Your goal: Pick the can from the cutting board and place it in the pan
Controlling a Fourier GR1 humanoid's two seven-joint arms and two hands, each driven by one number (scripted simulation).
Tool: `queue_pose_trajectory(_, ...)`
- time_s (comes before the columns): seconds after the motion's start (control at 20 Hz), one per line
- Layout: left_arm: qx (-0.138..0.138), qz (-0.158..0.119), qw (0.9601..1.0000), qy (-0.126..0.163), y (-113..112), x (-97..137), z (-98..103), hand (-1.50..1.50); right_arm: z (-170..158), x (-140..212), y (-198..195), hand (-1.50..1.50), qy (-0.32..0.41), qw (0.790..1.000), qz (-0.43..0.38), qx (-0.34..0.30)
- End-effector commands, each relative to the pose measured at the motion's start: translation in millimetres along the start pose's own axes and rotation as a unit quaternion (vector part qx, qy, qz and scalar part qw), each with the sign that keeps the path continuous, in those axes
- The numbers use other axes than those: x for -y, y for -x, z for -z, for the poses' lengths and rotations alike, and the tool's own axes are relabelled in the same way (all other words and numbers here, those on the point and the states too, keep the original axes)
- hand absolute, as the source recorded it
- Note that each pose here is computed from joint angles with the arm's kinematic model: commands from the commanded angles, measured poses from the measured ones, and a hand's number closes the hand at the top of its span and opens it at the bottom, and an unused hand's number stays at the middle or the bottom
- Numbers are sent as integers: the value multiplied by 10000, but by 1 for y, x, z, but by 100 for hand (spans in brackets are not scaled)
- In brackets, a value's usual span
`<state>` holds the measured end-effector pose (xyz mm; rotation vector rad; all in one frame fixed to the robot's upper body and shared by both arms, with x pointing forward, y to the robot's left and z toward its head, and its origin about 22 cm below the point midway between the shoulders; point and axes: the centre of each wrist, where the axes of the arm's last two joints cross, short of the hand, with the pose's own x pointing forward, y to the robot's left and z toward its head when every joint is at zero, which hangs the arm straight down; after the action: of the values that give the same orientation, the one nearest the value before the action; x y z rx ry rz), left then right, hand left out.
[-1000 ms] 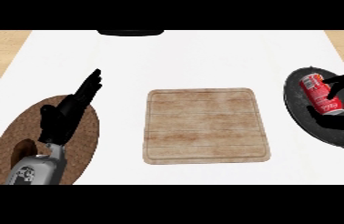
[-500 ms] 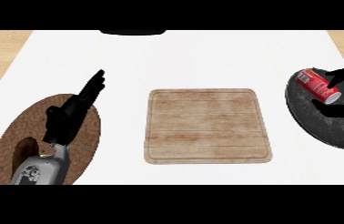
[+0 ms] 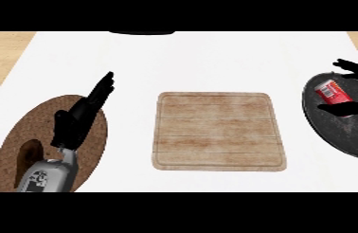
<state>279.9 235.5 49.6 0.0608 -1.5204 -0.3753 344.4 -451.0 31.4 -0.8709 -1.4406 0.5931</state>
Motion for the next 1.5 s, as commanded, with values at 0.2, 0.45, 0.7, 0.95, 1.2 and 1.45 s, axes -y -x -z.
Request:
queue_pose_trajectory(0.2, 24, -20, 10000, 19, -10, -9, 2, 0, 3, -9, 1, -150, 654, 9765, 2019, 378)
queue_pose_trajectory(0.45, 29, -62, 10000, -40, -17, -7, -1, 0, -10, 34, 25, -150, 512, 9572, 2830, 335)
queue_pose_trajectory(0.7, 3, 38, 10000, -74, 1, -6, -8, 0, -49, 70, 64, -150, 174, 9472, 3158, 526)
queue_pose_trajectory(0.95, -57, -11, 9999, -145, -1, -9, -2, 0, -75, 81, 84, -150, 331, 9371, 3288, 1125)
queue_pose_trajectory(1.2, -7, -41, 9999, -122, -11, -6, -5, 0, -108, 80, 106, -150, 308, 9356, 3333, 1126)
queue_pose_trajectory(1.45, -58, 16, 9999, -145, -3, -14, -10, 0, -128, 65, 117, -150, 294, 9308, 3450, 1168)
